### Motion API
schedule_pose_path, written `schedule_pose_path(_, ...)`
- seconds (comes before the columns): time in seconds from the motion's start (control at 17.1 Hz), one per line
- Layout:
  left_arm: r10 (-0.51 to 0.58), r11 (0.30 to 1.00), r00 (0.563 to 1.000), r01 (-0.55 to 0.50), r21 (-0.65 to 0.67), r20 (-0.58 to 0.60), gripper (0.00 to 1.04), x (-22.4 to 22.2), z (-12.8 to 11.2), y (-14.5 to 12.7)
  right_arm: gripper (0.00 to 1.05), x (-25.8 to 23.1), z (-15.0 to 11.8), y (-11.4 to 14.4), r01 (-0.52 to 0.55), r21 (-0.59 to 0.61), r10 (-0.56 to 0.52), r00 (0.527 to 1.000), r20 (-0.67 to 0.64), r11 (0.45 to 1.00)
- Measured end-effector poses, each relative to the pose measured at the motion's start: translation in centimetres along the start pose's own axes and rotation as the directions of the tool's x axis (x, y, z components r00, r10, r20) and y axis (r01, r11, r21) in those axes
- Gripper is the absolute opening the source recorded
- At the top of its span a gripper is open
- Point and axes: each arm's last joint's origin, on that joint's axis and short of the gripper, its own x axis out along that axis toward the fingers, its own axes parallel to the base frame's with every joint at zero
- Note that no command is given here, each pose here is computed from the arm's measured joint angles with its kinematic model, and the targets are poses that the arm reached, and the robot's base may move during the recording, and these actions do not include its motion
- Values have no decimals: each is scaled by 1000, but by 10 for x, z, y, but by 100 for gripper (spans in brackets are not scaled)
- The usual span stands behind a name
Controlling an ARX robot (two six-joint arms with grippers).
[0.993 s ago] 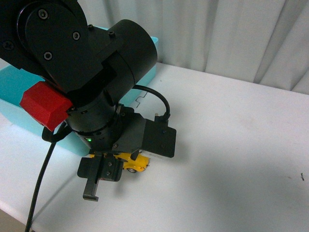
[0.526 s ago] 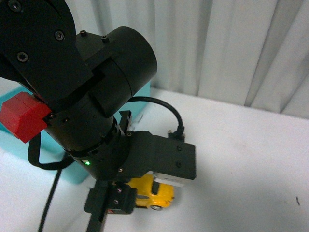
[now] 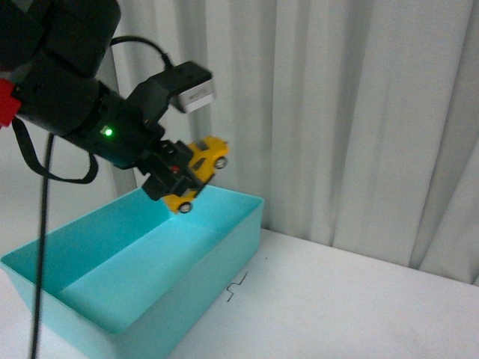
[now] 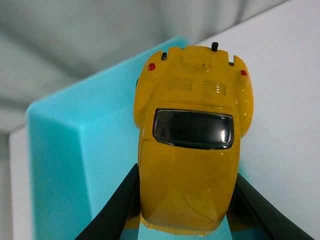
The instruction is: Wind up and store yellow beetle toy
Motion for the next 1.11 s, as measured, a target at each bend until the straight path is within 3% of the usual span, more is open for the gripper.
schedule_pose_path(0.12,128,986,981,-142,-87,-146,41,16,-28,23,98,0,0,0,0,0,0,1000,0,1000)
schedule_pose_path(0.29,185,966,945,-225,-125,-269,41,44,-52,26,98,0,0,0,0,0,0,1000,0,1000)
schedule_pose_path(0.58,202,958,912,-260,-121,-357,41,81,-72,19,98,0,0,0,0,0,0,1000,0,1000)
schedule_pose_path(0.99,181,960,897,-250,-126,-402,41,116,-76,21,98,0,0,0,0,0,0,1000,0,1000)
schedule_pose_path(1.11,159,963,891,-235,-133,-425,58,118,-80,19,98,0,0,0,0,0,0,1000,0,1000)
